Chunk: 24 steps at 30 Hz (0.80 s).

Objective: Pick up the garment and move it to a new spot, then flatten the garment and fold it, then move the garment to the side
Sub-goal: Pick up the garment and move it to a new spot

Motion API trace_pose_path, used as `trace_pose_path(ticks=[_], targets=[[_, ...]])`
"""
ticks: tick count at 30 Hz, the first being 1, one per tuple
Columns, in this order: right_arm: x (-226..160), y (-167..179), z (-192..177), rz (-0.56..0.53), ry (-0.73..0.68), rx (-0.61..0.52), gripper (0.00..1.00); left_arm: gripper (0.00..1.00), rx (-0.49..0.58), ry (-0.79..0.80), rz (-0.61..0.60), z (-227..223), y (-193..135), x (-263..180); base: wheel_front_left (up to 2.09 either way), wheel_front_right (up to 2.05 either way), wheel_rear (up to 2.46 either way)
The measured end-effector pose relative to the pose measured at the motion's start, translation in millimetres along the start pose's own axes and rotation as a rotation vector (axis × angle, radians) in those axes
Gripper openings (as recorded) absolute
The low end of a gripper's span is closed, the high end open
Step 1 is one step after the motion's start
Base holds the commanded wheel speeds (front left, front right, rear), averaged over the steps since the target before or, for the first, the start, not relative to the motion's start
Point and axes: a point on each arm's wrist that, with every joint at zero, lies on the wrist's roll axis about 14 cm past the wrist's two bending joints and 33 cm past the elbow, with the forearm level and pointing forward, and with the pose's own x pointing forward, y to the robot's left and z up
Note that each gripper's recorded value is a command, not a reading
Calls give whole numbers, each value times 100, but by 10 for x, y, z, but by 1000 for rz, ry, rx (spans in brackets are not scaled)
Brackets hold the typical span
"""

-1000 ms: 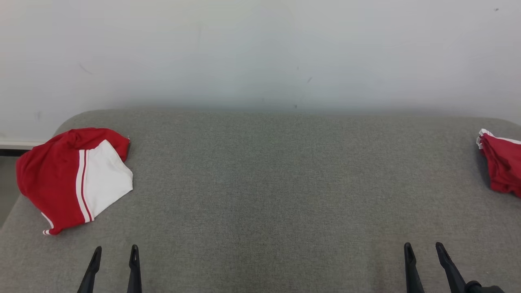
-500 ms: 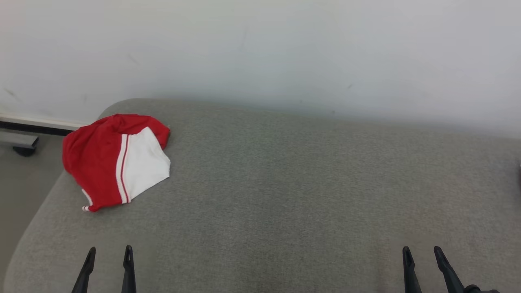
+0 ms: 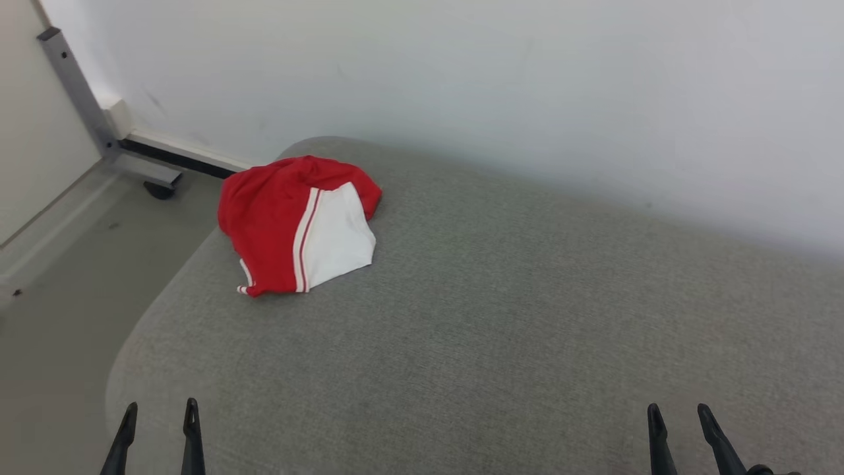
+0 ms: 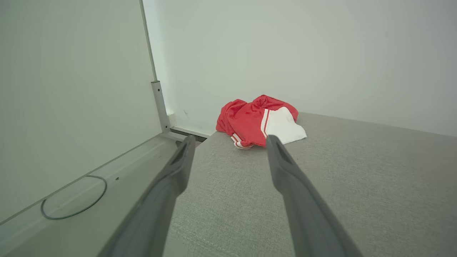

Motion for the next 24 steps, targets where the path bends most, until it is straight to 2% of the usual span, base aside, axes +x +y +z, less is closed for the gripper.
trace_pose_path(ticks=[9,24], targets=[[248,385,-48,128,15,9,100,100,12,-5,133,56,387,-221,0,0,0],[399,558,-146,187,46,10,100,100,20,6,203,60,529,-312,0,0,0]])
